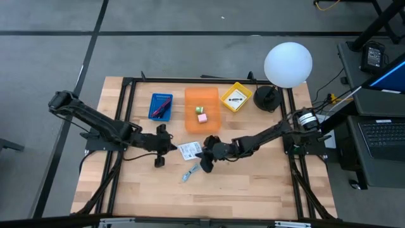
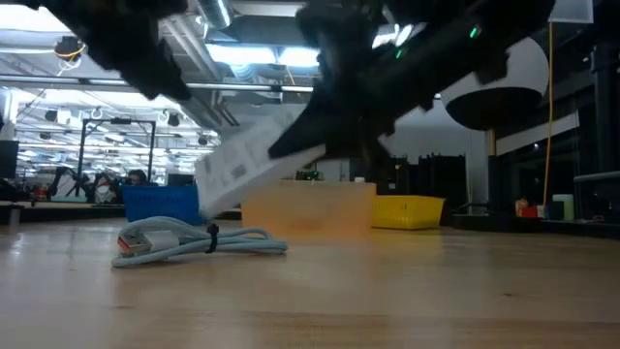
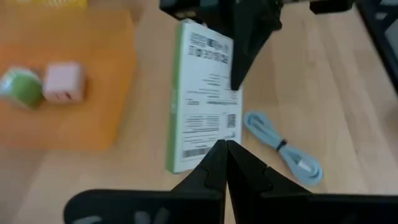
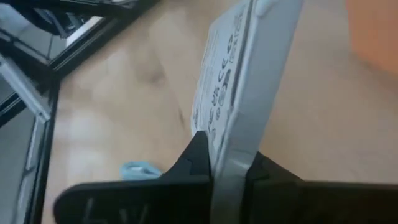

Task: Pick and place items into bin
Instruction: Put the left card reader box into the yellow basket, then put the light blue USB cable wire into the blue basket

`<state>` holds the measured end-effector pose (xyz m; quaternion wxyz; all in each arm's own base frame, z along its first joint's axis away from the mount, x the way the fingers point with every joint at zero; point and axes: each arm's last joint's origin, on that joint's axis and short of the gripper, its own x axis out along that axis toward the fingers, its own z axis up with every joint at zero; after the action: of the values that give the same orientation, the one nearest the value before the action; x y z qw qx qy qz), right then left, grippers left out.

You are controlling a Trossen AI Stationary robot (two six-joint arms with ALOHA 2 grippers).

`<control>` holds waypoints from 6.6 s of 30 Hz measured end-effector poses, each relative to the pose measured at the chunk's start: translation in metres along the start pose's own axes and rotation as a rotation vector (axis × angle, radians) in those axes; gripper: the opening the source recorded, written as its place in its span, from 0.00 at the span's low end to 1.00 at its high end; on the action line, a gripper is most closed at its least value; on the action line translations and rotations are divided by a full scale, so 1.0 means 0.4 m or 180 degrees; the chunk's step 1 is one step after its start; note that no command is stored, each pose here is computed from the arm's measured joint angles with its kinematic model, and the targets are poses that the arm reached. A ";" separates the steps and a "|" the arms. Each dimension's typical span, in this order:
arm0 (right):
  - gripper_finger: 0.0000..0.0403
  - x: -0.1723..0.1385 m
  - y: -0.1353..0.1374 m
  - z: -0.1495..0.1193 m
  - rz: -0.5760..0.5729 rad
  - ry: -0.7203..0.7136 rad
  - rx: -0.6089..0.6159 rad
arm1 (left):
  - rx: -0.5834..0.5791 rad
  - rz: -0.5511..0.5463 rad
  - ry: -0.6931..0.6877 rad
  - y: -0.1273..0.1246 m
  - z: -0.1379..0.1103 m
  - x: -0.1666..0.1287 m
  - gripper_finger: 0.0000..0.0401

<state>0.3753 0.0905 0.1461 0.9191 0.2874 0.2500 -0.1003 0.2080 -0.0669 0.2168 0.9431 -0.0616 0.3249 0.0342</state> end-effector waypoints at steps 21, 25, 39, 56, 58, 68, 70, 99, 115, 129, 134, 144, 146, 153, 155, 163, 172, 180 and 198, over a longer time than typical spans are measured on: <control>0.03 -0.260 -0.013 0.010 -0.0489 -0.0790 -0.0392 | 0.0494 -0.0071 -0.0447 0.002 0.030 -0.056 0.00; 0.03 -0.283 -0.032 0.027 -0.0561 -0.0876 -0.0429 | 0.0493 -0.0069 -0.0450 0.002 0.031 -0.057 0.00; 0.03 -0.267 -0.111 0.090 -0.1035 -0.0933 -0.0832 | 0.0610 0.0730 -0.0707 0.061 0.064 -0.048 0.00; 0.03 -0.295 -0.184 0.204 -0.2308 -0.0291 -0.1024 | 0.0799 0.1268 -0.0590 0.145 0.081 -0.039 0.00; 0.03 -0.307 -0.186 0.214 -0.2437 -0.0140 -0.1032 | 0.0791 0.1280 -0.0587 0.147 0.081 -0.039 0.00; 0.03 -0.357 -0.216 0.259 -0.3002 0.0478 -0.1425 | 0.0954 0.1295 -0.0556 0.147 0.081 -0.039 0.00; 0.03 -0.360 -0.223 0.264 -0.3052 0.0592 -0.1573 | 0.0952 0.1295 -0.0555 0.147 0.081 -0.039 0.00; 0.03 -0.261 -0.397 0.288 -0.3579 0.1726 -0.1899 | 0.0800 0.1280 -0.0586 0.147 0.081 -0.039 0.00; 0.06 -0.235 -0.441 0.284 -0.3703 0.1870 -0.1898 | 0.0730 0.1273 -0.0598 0.147 0.081 -0.039 0.00; 0.20 -0.246 -0.472 0.297 -0.3808 0.1837 -0.1693 | 0.0731 0.1273 -0.0598 0.147 0.081 -0.039 0.00; 0.25 -0.246 -0.471 0.297 -0.3800 0.1835 -0.1683 | 0.0730 0.1273 -0.0599 0.147 0.081 -0.039 0.00; 0.33 -0.243 -0.469 0.294 -0.3640 0.1830 -0.1532 | 0.0731 0.1273 -0.0598 0.147 0.081 -0.039 0.00; 0.35 -0.243 -0.469 0.293 -0.3577 0.1845 -0.1502 | 0.0731 0.1273 -0.0597 0.147 0.081 -0.039 0.00; 0.36 -0.241 -0.466 0.291 -0.3403 0.1841 -0.1341 | 0.0731 0.1273 -0.0597 0.147 0.081 -0.039 0.00; 0.36 -0.244 -0.464 0.294 -0.3399 0.1818 -0.1338 | 0.0731 0.1272 -0.0597 0.147 0.081 -0.039 0.00; 0.36 -0.250 -0.437 0.331 -0.3007 0.1735 -0.1091 | 0.0721 0.1271 -0.0599 0.147 0.081 -0.039 0.00; 0.36 -0.260 -0.410 0.381 -0.2938 0.1609 -0.1059 | 0.0740 0.1088 -0.0594 0.143 0.080 -0.038 0.00; 0.36 -0.258 -0.403 0.379 -0.2928 0.1598 -0.1060 | 0.0760 0.0996 -0.0590 0.141 0.080 -0.037 0.00; 0.09 -0.313 -0.089 0.309 -0.1517 0.0280 -0.1961 | 0.0780 0.0880 -0.0445 0.140 0.069 -0.034 0.00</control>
<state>0.3061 -0.0048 0.2817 0.9017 -0.0640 0.3674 -0.2188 0.2080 -0.0079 0.2415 0.9501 0.1014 0.2657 0.1278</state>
